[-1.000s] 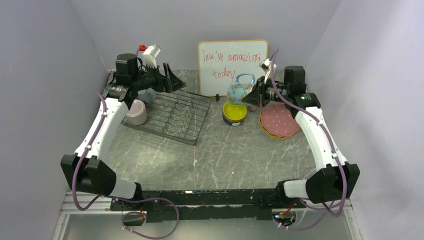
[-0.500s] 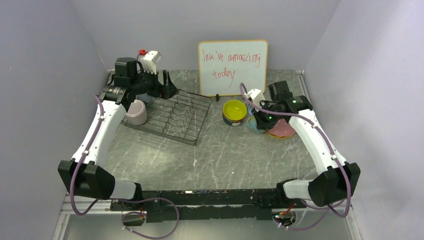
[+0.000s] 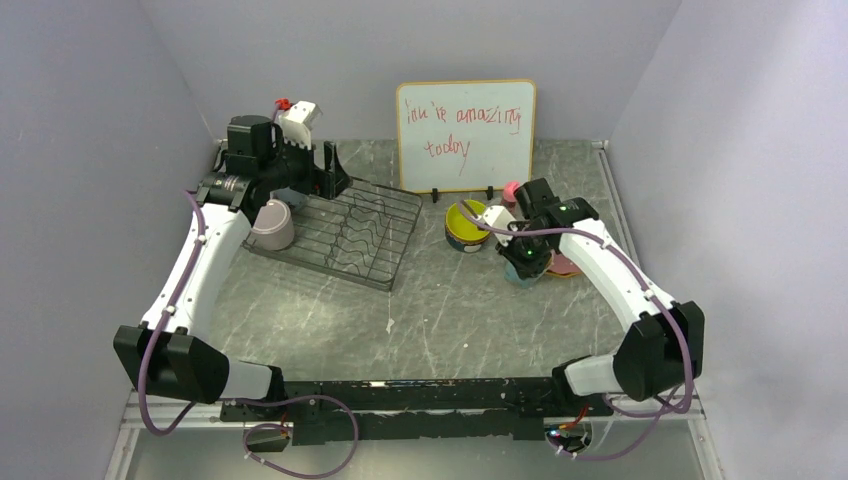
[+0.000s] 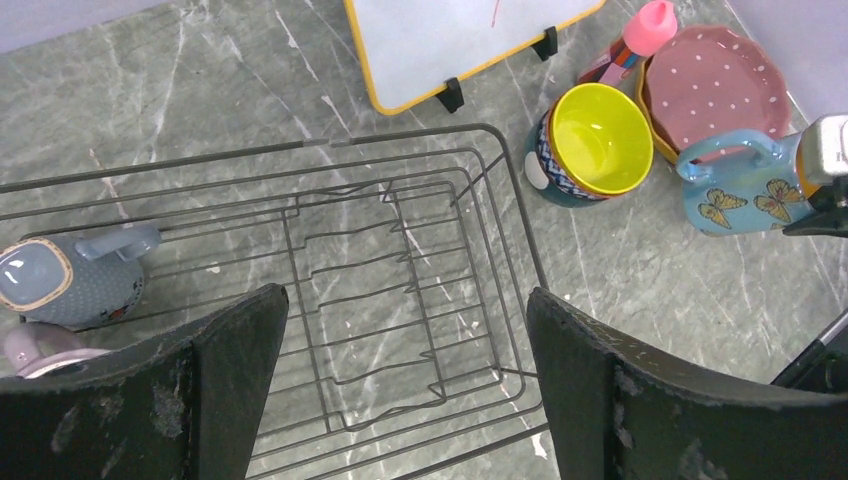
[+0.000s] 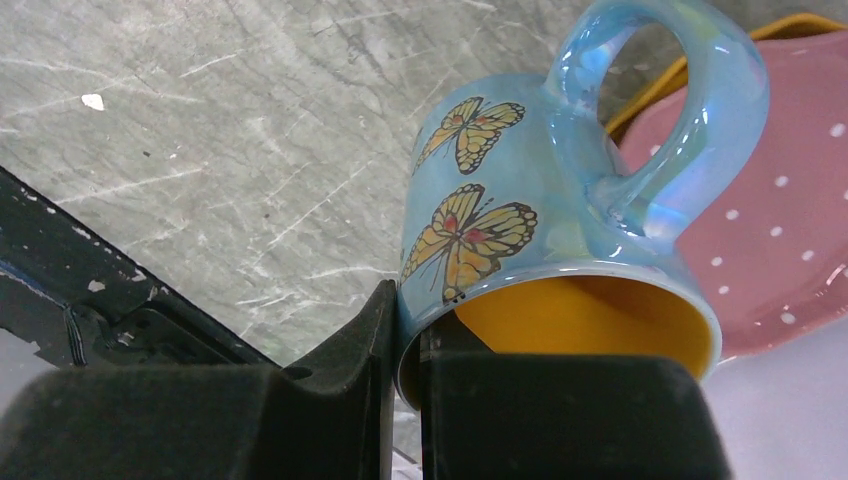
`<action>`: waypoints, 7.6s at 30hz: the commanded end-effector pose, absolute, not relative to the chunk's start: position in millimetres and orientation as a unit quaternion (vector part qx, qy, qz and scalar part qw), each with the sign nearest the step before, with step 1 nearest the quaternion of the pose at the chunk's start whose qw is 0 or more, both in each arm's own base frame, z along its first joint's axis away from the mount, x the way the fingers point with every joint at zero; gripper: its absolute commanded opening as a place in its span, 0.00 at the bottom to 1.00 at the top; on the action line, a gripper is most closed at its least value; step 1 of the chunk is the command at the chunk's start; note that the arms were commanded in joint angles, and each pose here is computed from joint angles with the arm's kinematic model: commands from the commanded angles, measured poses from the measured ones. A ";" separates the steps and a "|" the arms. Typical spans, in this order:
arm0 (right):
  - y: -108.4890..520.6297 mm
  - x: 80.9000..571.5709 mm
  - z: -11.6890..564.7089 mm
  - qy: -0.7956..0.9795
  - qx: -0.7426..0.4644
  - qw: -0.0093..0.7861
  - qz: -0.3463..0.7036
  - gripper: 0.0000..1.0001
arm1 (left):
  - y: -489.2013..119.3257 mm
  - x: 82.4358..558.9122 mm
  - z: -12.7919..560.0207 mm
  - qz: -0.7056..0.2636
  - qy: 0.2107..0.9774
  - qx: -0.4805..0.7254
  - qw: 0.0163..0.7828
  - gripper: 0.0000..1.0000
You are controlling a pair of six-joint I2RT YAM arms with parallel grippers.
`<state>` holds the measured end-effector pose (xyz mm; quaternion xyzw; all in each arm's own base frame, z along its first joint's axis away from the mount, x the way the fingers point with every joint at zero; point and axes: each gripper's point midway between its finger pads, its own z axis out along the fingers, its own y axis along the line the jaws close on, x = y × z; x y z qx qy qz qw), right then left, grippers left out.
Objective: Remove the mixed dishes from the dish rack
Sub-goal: Place the cup at the center of the board, then pick up the cup from the dish rack.
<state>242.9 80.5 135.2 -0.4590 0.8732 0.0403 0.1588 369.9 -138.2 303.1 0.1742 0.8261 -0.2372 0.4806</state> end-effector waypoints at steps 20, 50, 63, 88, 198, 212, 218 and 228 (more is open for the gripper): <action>101.2 261.2 105.6 0.859 -0.493 0.134 0.040 0.00 | -125.4 363.8 310.4 -0.193 0.818 0.202 0.502 0.94; 110.0 265.4 113.8 0.857 -0.488 0.162 0.040 0.63 | -68.9 375.4 271.5 -0.032 0.859 0.183 0.478 0.94; 118.3 266.6 154.9 0.851 -0.466 0.236 0.050 0.94 | -24.0 393.0 217.1 0.031 0.902 0.179 0.393 0.94; 107.6 250.5 148.6 0.846 -0.453 0.277 0.058 0.93 | -51.0 492.4 151.4 0.021 0.813 0.503 0.293 0.66; 226.7 311.0 355.6 0.661 -0.408 0.549 0.308 0.91 | -164.6 399.8 332.0 -0.311 0.788 0.226 0.481 0.02; 277.9 307.8 364.7 0.641 -0.313 0.452 0.536 0.86 | -213.5 375.9 338.7 -0.493 0.766 0.107 0.399 0.03; 287.9 307.5 352.4 0.639 -0.285 0.406 0.588 0.81 | -232.0 370.4 331.7 -0.528 0.763 0.074 0.365 0.03; 296.9 303.1 345.0 0.633 -0.294 0.389 0.601 0.77 | -245.2 373.3 326.5 -0.570 0.751 0.049 0.329 0.03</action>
